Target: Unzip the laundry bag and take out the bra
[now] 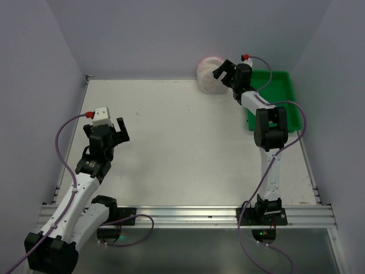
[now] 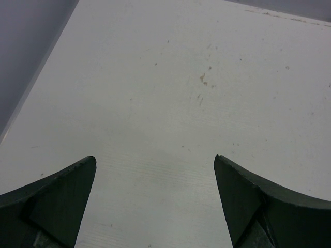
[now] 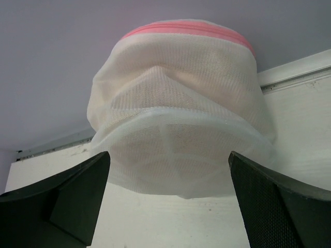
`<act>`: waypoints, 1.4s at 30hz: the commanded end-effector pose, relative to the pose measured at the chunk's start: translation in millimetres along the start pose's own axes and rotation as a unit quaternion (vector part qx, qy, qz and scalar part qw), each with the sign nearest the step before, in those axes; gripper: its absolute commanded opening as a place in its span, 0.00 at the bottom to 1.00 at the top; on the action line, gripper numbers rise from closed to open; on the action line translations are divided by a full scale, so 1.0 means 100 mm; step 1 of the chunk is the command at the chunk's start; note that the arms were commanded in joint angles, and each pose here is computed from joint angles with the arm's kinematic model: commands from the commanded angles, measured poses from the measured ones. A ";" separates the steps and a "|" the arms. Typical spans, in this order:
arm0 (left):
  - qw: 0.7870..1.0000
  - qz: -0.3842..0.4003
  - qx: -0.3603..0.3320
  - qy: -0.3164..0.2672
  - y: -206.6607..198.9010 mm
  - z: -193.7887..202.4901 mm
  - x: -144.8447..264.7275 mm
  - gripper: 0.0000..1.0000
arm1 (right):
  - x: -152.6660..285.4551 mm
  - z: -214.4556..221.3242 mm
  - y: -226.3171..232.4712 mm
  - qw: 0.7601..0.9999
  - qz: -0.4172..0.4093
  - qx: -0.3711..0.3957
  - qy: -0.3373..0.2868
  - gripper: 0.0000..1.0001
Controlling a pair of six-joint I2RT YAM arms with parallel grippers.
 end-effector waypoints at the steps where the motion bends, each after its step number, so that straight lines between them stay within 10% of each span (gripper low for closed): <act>1: 1.000 -0.005 0.000 -0.015 0.03 -0.05 -0.02 1.00 | 0.28 -0.43 0.43 0.996 -0.071 0.029 -0.043 0.99; 19: 1.000 0.006 0.000 -0.028 0.02 -0.11 0.02 1.00 | 0.24 -0.64 0.56 0.983 -0.167 0.065 0.034 0.99; 35: 0.999 0.020 0.003 -0.038 0.00 -0.14 0.05 1.00 | 0.14 0.42 0.66 0.927 -0.271 -0.011 0.259 0.99; 42: 0.998 0.020 0.009 -0.051 0.02 -0.19 0.10 1.00 | 0.52 1.00 0.88 0.940 -0.236 0.033 0.245 0.74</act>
Point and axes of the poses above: each gripper's point midway between its finger pads, its own x axis back along the fingers, its own y axis along the line the jaws close on, z = x × y, the point moved 2 cm from there along x, back along the fingers, and after that the axes turned 11 degrees about -x, right-handed, at the moved point
